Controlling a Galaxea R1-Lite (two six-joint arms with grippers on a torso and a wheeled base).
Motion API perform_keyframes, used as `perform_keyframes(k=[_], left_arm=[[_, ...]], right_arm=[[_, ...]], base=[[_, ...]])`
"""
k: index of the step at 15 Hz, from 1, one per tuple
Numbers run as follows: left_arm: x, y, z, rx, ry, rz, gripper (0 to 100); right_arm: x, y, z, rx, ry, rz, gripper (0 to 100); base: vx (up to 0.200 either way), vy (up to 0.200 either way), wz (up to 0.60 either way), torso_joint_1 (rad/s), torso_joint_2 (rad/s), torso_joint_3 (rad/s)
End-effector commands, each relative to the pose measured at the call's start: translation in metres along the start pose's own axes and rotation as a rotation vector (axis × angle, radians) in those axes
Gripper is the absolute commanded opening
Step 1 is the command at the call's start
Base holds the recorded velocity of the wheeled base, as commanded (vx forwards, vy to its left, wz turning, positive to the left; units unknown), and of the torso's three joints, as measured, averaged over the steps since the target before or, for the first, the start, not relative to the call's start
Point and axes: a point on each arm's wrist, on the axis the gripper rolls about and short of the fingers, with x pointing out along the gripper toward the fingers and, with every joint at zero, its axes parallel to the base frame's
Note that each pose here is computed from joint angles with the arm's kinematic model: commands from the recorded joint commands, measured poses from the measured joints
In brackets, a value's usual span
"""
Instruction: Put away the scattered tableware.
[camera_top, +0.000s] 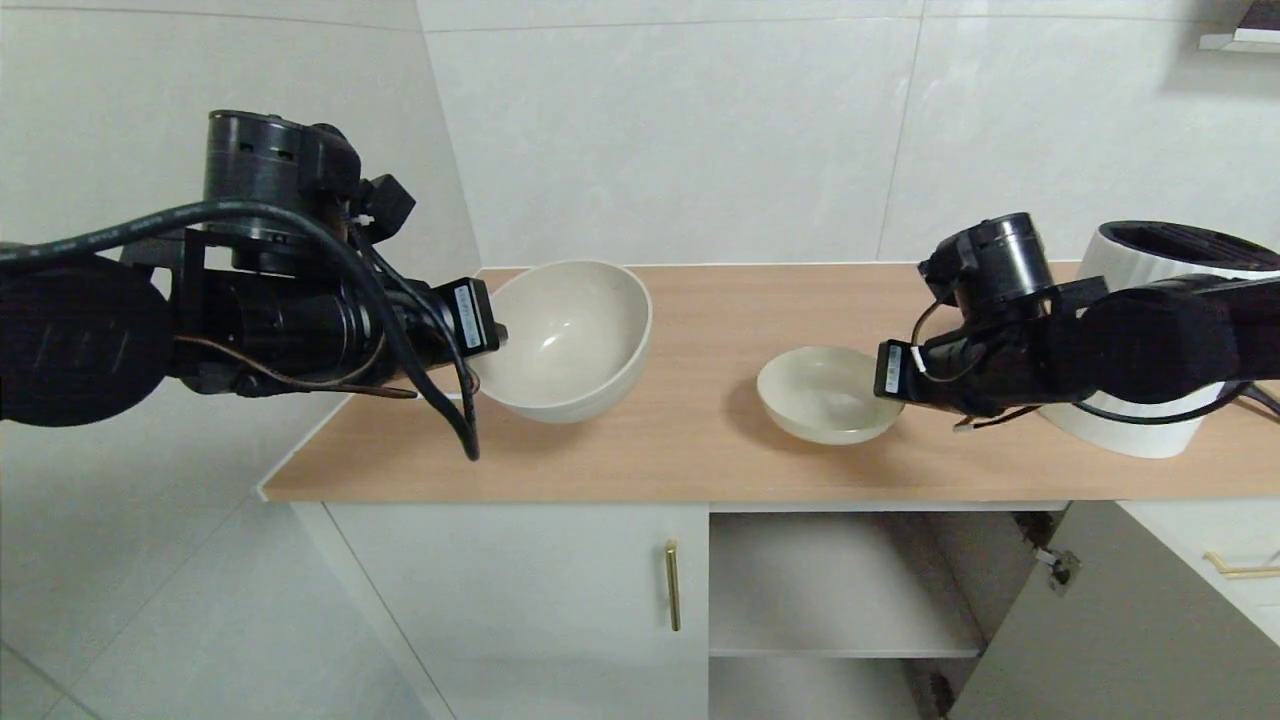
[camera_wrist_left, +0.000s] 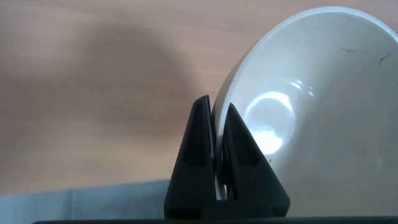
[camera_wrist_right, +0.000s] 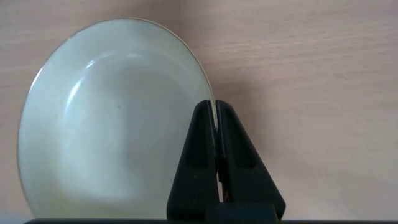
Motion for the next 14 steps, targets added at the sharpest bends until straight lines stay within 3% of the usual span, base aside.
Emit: perform_keyframes(k=[1, 4, 10, 14], left_arm=[[-0.010, -0.001, 0.000, 0.001, -0.011, -0.008, 0], [-0.021, -0.003, -0.007, 0.008, -0.004, -0.018, 0], [-0.030, 0.000, -0.011, 0.002, 0.000, -0.017, 0], [-0.028, 0.002, -0.015, 0.003, 0.015, -0.012, 0]], right_arm=[[-0.064, -0.001, 0.006, 0.000, -0.066, 0.081, 0], [-0.112, -0.001, -0.006, -0.033, -0.026, 0.120, 0], [-0.126, -0.012, -0.033, -0.053, 0.020, 0.108, 0], [-0.135, -0.021, -0.050, -0.065, 0.045, 0.097, 0]], base=[[0.000, 0.000, 0.00, 0.000, 0.00, 0.000], [0.000, 0.000, 0.00, 0.000, 0.00, 0.000], [-0.167, 0.000, 0.00, 0.003, 0.00, 0.001], [0.000, 0.000, 0.00, 0.000, 0.00, 0.000]])
